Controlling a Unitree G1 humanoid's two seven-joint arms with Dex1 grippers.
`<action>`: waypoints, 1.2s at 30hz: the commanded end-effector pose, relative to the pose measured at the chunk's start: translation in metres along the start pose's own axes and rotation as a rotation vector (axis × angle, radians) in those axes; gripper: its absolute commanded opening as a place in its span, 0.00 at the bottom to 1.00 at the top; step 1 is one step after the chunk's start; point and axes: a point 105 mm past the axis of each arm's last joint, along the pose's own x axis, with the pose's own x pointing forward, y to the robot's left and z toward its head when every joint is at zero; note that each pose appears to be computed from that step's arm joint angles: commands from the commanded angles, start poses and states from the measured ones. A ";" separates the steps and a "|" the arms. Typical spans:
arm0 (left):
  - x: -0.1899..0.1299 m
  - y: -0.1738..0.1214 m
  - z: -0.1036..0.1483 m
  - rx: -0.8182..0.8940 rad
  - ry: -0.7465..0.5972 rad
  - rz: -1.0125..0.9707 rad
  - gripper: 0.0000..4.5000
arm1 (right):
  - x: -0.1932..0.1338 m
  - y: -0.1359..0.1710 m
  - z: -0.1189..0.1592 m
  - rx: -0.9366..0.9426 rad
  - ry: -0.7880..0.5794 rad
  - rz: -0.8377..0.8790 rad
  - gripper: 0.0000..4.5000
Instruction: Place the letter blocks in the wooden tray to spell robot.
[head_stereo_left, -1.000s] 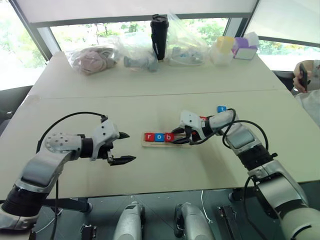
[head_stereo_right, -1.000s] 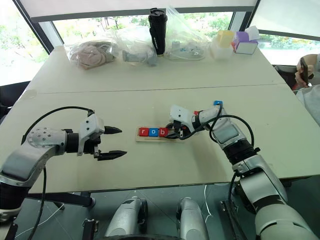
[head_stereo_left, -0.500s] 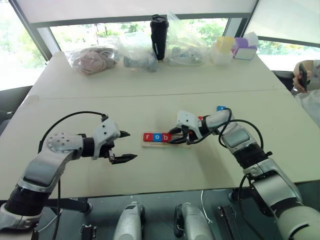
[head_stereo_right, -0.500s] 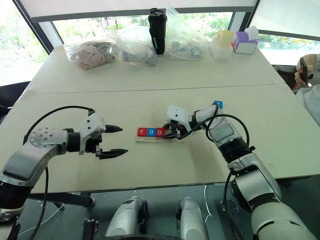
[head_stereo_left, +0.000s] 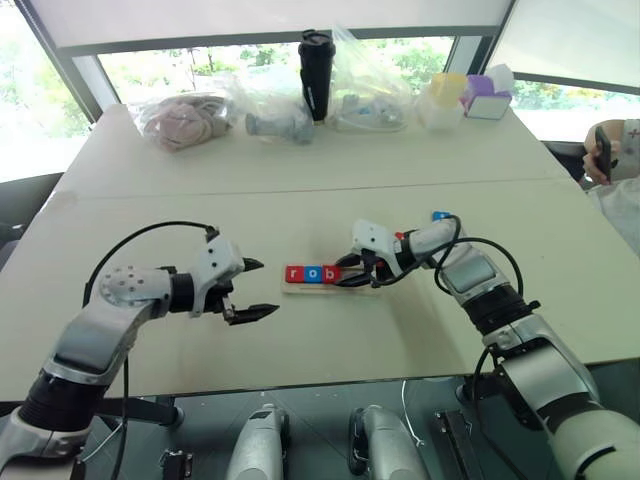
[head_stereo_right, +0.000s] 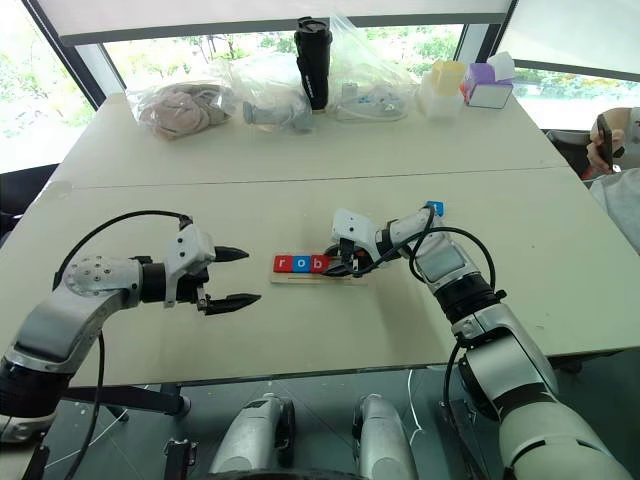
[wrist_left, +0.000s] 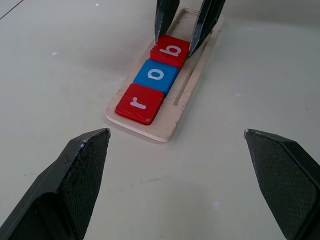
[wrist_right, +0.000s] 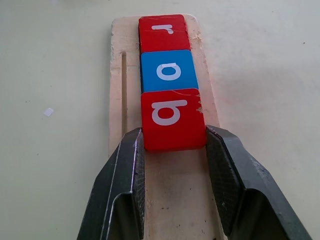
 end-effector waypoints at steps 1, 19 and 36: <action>0.000 0.002 0.008 0.045 -0.015 0.007 1.00 | -0.001 -0.002 0.000 -0.006 0.010 -0.007 0.26; -0.001 0.005 0.006 0.047 -0.012 0.019 1.00 | -0.031 -0.027 0.067 -0.048 -0.227 -0.154 0.98; -0.004 0.002 0.027 -0.033 -0.098 -0.013 1.00 | -0.120 -0.036 0.014 0.651 -0.495 -0.891 0.98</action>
